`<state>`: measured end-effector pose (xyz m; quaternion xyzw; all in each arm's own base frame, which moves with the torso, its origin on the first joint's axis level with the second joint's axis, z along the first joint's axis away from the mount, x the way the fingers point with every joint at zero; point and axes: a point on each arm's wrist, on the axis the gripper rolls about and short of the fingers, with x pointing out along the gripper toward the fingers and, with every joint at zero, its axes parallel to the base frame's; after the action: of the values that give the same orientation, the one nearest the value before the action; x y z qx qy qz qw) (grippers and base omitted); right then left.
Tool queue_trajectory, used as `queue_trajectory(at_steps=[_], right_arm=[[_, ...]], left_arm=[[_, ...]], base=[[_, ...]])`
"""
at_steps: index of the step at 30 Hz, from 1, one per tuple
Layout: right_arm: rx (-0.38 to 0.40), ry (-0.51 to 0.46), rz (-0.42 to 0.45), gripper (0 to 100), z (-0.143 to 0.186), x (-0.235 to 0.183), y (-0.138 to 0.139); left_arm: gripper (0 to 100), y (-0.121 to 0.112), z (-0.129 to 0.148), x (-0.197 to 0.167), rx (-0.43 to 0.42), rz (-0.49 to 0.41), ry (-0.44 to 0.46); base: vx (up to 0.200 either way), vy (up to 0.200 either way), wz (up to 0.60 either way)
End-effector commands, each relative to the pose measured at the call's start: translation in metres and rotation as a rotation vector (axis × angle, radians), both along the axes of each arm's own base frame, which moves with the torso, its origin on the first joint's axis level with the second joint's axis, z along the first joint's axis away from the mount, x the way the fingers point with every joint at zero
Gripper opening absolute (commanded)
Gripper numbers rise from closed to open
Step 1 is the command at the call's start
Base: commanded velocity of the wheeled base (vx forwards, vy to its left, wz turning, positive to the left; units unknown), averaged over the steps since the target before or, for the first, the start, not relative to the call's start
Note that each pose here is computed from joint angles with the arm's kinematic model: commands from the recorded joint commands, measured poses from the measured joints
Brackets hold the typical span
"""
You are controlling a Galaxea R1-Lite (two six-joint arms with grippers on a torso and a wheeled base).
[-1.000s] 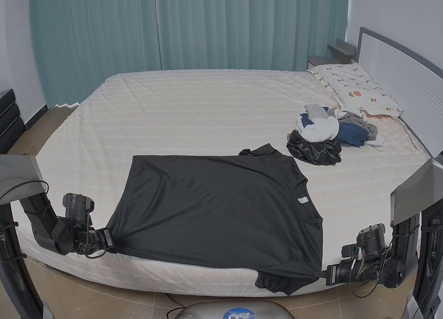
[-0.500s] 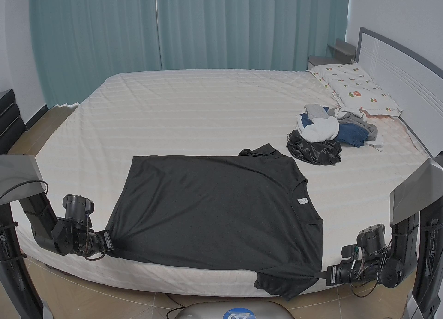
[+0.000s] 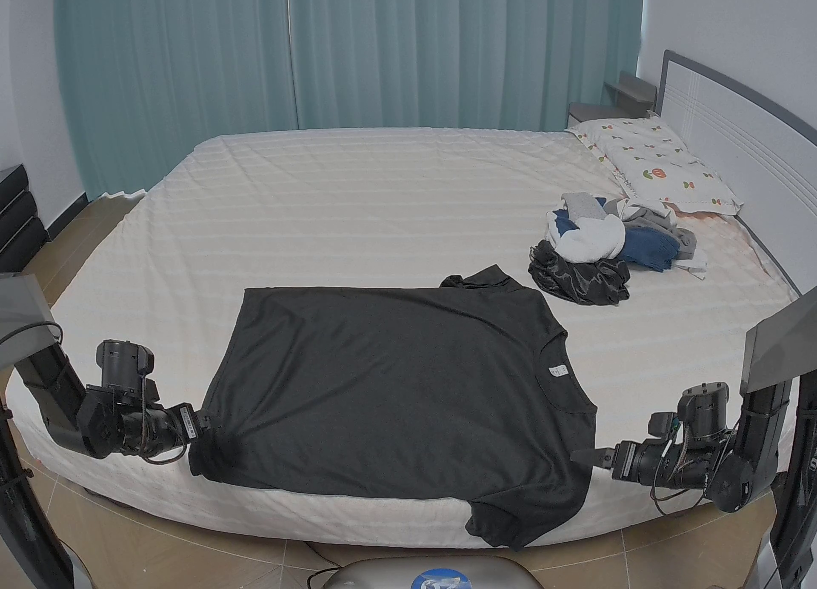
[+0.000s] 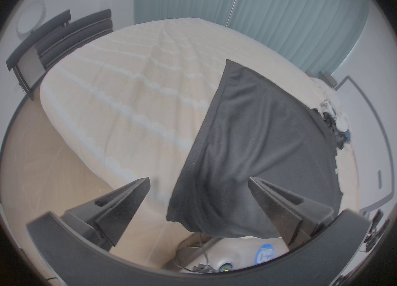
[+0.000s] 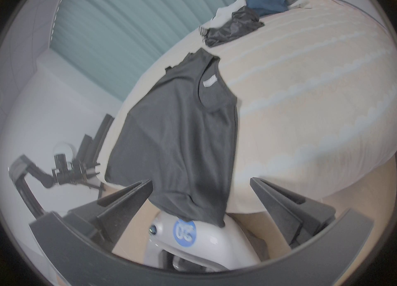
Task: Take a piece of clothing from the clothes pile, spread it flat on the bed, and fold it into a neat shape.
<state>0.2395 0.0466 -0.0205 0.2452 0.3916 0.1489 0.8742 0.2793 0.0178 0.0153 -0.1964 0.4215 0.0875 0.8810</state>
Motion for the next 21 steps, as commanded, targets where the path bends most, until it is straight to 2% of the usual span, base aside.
queue_trajectory(at_steps=[1,5,8,15,21], right_arm=[[0.061,-0.085,-0.045,100,0.019,0.015,0.000],[0.066,-0.090,-0.046,100,0.019,0.016,0.000],[0.070,-0.109,-0.048,100,0.022,0.018,0.000],[0.144,-0.139,-0.104,100,0.034,0.027,0.001],[0.149,-0.144,-0.105,100,0.034,0.029,0.002]], left_arm=[[100,0.004,0.035,0.003,-0.109,0.019,-0.081],[100,0.003,0.043,0.010,-0.187,0.055,-0.060],[100,0.004,0.043,0.011,-0.229,0.038,-0.042],[100,0.004,0.041,0.014,-0.263,0.043,-0.036],[100,0.004,0.029,0.017,-0.268,0.044,-0.003]], base=[[0.000,0.000,0.00],[0.000,0.000,0.00],[0.000,0.000,0.00],[0.000,0.200,0.00],[0.000,0.200,0.00]])
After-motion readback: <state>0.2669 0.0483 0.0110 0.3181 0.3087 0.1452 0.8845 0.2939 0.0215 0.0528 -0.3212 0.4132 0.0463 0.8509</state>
